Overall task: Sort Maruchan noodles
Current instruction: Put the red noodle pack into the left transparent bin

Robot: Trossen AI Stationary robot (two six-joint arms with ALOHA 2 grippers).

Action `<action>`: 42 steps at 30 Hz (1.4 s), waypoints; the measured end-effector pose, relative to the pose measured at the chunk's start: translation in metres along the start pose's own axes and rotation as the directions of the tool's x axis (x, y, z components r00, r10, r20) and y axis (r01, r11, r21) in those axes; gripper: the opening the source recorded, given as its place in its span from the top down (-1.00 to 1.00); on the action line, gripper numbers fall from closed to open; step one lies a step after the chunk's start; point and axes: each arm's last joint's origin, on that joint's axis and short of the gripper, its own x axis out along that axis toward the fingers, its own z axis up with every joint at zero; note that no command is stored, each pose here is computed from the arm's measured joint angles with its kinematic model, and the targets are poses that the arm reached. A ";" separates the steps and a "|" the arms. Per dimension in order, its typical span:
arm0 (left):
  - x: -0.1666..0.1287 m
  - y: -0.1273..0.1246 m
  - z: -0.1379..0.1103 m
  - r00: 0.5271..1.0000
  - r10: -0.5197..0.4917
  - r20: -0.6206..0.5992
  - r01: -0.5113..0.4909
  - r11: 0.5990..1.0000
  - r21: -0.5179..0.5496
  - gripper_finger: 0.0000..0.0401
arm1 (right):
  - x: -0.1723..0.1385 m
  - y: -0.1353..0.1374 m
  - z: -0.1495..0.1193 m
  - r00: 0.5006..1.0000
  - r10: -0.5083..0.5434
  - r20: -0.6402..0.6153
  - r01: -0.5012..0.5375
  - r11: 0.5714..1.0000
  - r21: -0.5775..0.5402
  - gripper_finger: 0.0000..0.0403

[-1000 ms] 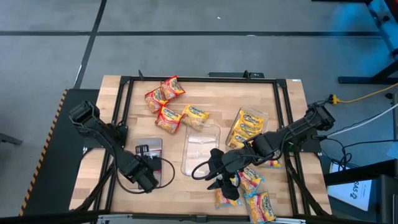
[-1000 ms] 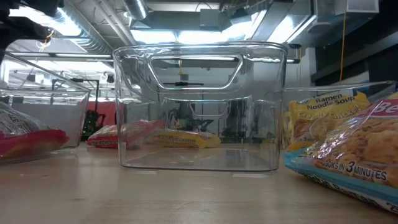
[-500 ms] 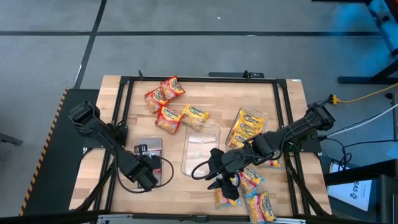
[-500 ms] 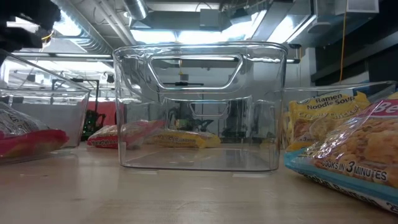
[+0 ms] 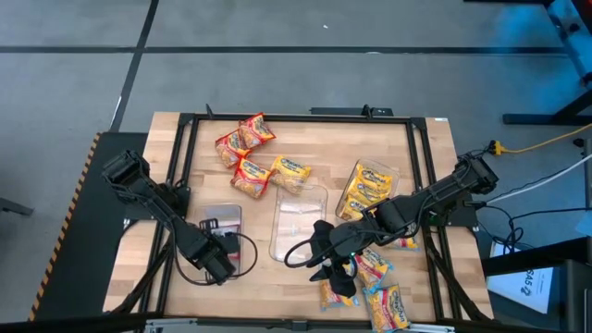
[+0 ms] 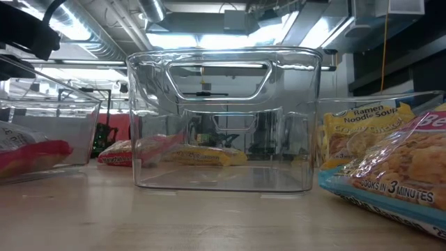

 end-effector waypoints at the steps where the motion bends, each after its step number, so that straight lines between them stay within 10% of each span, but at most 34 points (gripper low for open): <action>1: 0.000 0.000 0.000 1.000 0.000 0.000 0.000 1.000 0.000 0.79 | 0.000 0.000 0.000 1.000 0.000 0.000 0.000 1.000 0.000 0.21; 26: -0.105 -0.018 0.020 0.995 -0.093 0.026 0.092 0.995 0.029 1.00 | 0.000 0.000 0.000 1.000 -0.002 0.000 0.002 1.000 0.000 0.21; 42: -0.110 -0.012 0.022 0.998 -0.066 -0.007 0.066 0.997 0.040 1.00 | 0.000 0.000 -0.001 1.000 -0.003 -0.004 0.003 1.000 0.000 0.21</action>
